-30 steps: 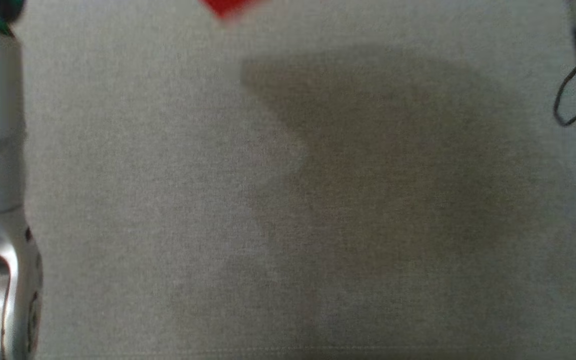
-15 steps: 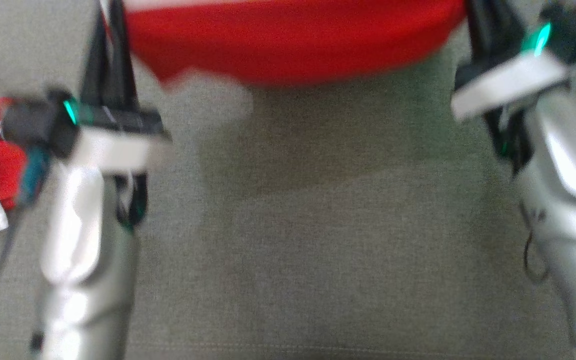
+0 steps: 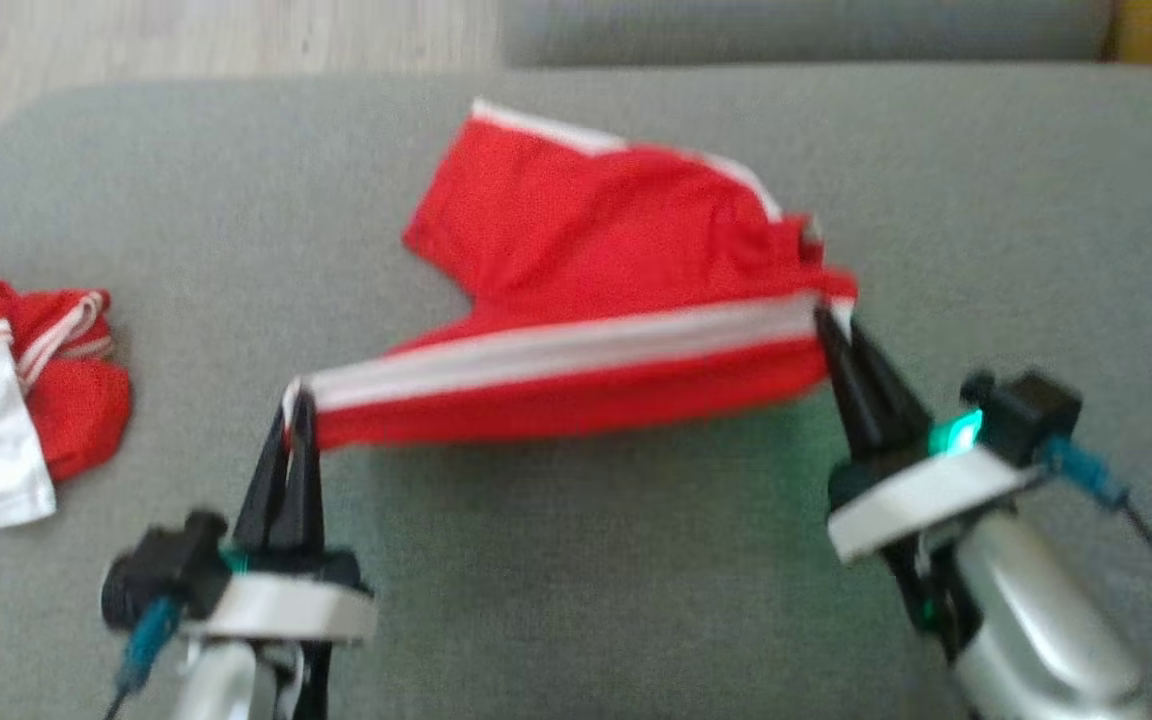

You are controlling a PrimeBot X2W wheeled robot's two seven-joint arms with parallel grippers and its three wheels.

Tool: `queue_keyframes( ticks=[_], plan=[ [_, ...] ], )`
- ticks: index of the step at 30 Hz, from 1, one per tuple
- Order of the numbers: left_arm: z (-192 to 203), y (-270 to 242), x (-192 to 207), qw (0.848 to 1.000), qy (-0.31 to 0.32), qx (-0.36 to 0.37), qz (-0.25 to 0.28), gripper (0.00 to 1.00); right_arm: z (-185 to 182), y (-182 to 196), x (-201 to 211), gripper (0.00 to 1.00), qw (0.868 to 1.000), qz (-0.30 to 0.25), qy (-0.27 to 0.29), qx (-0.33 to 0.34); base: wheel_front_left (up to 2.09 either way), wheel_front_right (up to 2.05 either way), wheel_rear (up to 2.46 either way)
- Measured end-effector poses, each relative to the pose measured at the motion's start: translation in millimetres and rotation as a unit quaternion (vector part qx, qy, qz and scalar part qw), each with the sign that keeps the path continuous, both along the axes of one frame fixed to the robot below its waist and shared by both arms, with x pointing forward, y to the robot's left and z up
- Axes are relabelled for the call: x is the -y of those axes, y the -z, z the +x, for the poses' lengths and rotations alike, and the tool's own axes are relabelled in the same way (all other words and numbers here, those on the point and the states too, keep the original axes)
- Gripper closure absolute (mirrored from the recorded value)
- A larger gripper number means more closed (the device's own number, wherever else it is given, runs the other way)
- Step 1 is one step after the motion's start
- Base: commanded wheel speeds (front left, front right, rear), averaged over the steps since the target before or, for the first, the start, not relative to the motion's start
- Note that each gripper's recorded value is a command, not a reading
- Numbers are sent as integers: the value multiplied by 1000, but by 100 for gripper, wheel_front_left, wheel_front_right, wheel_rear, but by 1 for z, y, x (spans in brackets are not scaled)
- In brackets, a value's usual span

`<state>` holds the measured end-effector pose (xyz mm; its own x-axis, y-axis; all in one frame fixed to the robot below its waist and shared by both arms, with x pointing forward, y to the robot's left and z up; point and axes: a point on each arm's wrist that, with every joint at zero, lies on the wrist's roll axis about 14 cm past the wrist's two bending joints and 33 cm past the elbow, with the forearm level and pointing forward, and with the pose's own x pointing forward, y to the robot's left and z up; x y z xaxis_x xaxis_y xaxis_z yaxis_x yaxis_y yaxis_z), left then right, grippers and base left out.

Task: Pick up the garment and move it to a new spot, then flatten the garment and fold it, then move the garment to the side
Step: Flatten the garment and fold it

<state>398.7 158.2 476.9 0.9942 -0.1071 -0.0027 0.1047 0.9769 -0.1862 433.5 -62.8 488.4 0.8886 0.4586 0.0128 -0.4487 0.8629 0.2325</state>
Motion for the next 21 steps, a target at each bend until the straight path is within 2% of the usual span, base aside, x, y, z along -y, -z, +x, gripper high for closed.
queue_keyframes(
  ticks=[9, 12, 17, 21],
  plan=[
    [-76, 18, -5, 999, -16, -30, -23, 100, -85, 25, 10, 100, 998, 30, 24, -53, 0, 0, 0],
    [-85, 24, -1, 999, -11, -38, -24, 100, -95, 25, 17, 100, 997, 39, 38, -56, 0, 0, 0],
    [-71, 14, 12, 999, 13, -23, -18, 100, -94, 27, 27, 100, 995, 51, 60, -60, 0, 0, 0],
    [-33, -6, 34, 998, 64, 8, 5, 100, -80, 26, 22, 100, 993, 69, 67, -65, 0, 0, 0]
  ],
)
